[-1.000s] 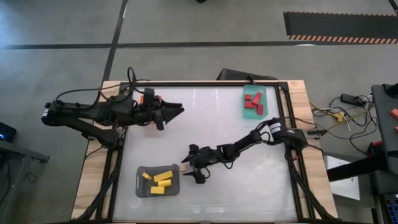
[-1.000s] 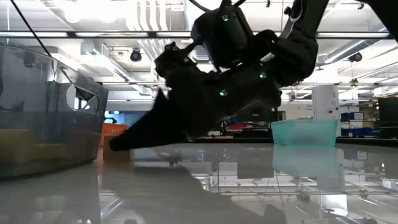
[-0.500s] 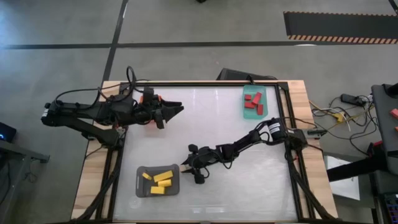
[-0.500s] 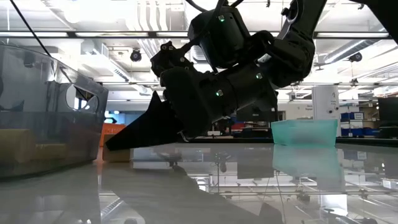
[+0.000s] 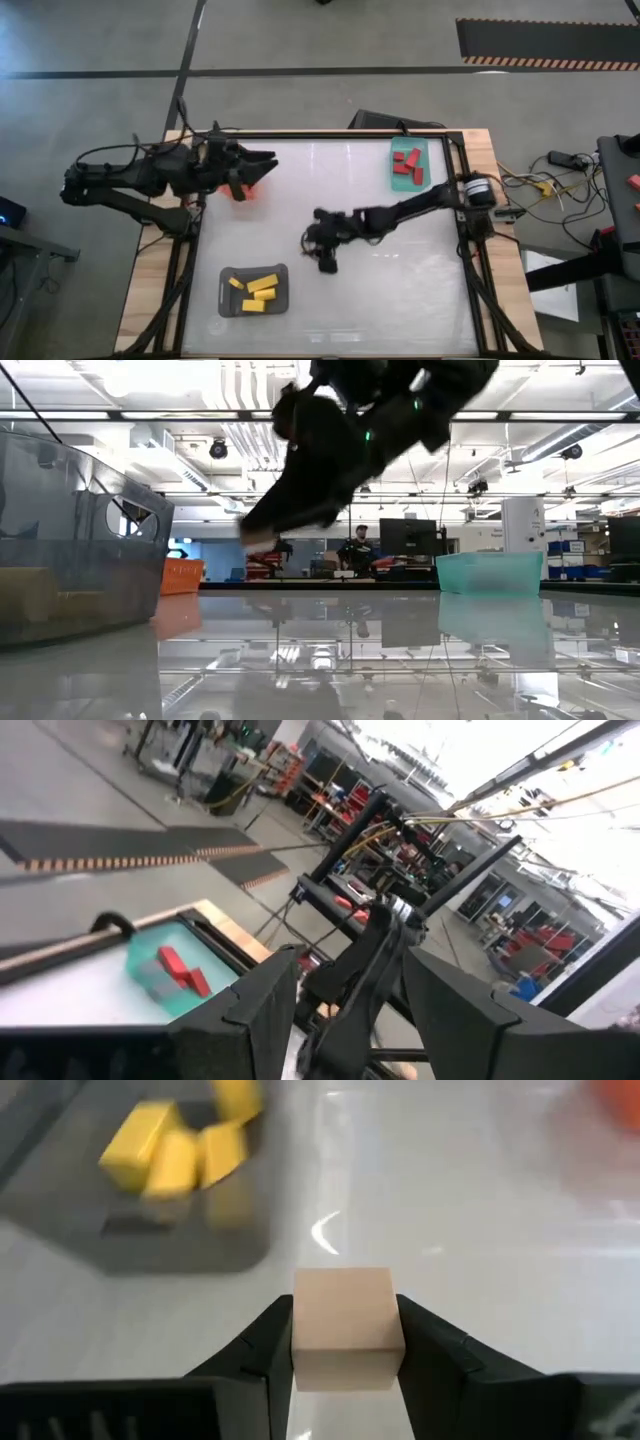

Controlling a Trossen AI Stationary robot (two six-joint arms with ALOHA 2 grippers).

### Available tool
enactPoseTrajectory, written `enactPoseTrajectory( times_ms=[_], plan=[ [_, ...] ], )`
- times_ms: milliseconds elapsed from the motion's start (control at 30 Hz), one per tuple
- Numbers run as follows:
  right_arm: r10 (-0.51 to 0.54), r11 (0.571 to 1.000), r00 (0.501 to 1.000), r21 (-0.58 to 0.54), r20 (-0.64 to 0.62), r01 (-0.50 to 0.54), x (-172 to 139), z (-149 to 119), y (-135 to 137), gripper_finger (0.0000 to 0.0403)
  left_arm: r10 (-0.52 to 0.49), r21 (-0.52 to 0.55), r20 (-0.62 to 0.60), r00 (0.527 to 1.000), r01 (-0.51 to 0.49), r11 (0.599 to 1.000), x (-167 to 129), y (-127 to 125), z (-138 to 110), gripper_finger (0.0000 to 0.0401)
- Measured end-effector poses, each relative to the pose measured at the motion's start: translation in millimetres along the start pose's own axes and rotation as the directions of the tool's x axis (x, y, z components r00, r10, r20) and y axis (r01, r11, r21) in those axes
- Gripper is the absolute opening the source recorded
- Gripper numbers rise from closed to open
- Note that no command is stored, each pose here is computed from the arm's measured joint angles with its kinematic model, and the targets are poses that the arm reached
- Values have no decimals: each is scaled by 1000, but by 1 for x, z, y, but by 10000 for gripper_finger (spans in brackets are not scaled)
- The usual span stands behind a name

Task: Sort & place blocks by color
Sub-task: Put the brown block into the orange bin

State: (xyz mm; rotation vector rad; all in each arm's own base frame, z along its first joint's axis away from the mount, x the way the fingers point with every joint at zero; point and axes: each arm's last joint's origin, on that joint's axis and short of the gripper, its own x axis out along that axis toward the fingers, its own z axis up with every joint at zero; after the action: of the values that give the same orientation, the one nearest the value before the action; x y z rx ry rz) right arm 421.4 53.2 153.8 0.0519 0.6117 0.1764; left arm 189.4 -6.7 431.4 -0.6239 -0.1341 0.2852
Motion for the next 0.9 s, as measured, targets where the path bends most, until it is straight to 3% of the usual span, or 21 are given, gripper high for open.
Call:
enactPoseTrajectory(
  times_ms=[200, 400, 633, 900],
  plan=[
    [-88, 986, 996, 147, 17, 85, -53, 45, -46, 122, -38, 90, 66, 997, 32, 995, -28, 2, 19, 169],
    [-178, 960, 980, 232, 87, 153, -75, 95, -93, 122, -59, 162, 131, 990, 38, 986, -51, 5, 33, 169],
    [-237, 927, 958, 333, 160, 174, -51, 130, -136, 122, -58, 199, 197, 979, 18, 980, -68, 8, 44, 169],
    [-232, 902, 952, 411, 202, 132, 4, 143, -183, 122, -60, 204, 204, 977, 18, 979, -71, 8, 45, 169]
  ],
)
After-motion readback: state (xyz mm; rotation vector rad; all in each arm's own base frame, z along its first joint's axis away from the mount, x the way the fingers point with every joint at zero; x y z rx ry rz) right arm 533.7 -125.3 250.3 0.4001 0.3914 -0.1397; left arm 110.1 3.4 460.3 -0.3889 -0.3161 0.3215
